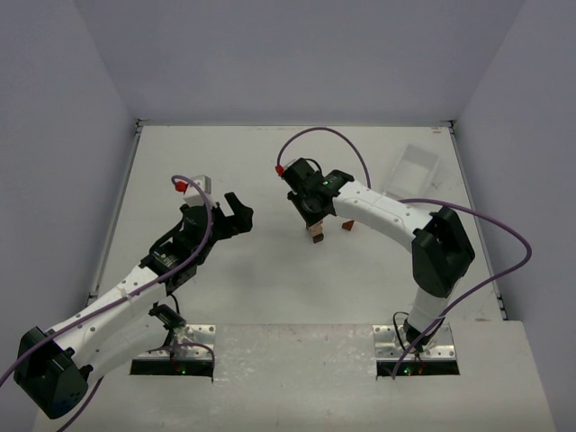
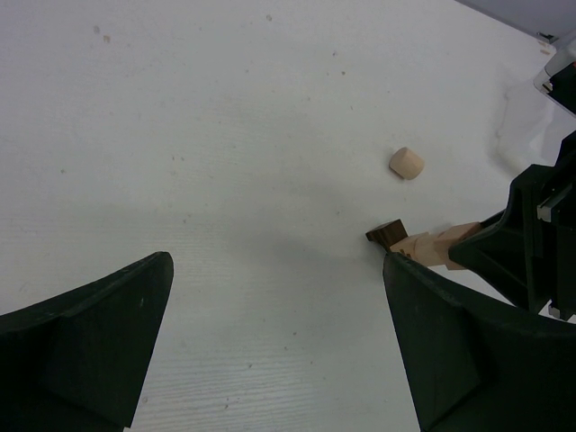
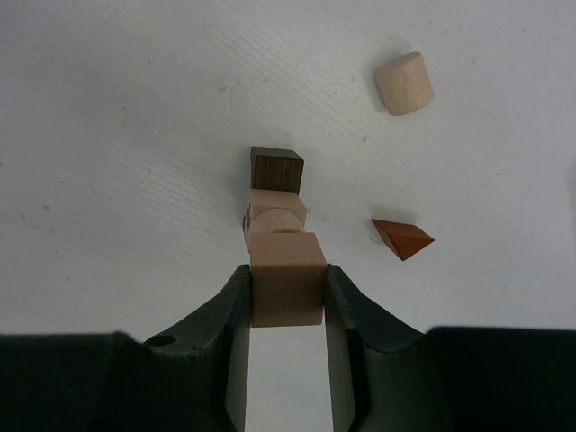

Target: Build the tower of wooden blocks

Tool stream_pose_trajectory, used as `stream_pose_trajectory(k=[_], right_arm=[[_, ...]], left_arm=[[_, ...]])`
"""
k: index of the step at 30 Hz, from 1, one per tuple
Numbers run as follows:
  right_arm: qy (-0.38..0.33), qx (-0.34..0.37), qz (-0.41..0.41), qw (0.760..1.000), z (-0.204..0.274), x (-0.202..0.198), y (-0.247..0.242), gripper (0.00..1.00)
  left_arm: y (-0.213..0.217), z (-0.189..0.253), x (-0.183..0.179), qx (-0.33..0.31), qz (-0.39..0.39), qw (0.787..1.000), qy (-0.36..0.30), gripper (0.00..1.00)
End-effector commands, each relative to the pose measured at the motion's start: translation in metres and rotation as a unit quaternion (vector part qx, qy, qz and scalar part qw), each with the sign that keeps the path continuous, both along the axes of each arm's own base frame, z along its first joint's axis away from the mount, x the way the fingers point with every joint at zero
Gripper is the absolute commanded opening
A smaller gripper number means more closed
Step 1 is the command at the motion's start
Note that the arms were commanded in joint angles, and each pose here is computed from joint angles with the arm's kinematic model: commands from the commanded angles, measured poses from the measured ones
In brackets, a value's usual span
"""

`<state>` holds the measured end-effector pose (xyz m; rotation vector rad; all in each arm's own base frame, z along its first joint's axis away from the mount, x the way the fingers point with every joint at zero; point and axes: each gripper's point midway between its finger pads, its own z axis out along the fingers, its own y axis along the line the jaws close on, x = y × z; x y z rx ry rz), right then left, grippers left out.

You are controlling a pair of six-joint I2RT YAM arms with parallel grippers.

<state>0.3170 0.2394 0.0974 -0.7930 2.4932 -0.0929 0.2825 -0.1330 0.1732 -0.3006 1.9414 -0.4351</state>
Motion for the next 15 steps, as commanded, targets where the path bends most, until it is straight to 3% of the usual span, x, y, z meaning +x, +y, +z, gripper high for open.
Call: stream_pose_trajectory(k=[1, 9, 15], right_arm=[[-0.019, 0.015, -0.009, 1.000, 0.0084, 0.0069, 0.0008, 0.28], [-0.014, 0.015, -0.012, 1.000, 0.0043, 0.0050, -0.0005, 0.30], [-0.015, 0.018, -0.014, 1.000, 0.0057, 0.0035, -0.0012, 0.39]], left_arm=[[0.0010, 0.0087, 0.0049, -0.009, 0.005, 1.000, -0.015, 1.00], [0.0015, 0.0092, 0.0048, -0.009, 0.007, 1.000, -0.015, 1.00], [0.0020, 0.0089, 0.0046, -0.009, 0.008, 1.000, -0.014, 1.00]])
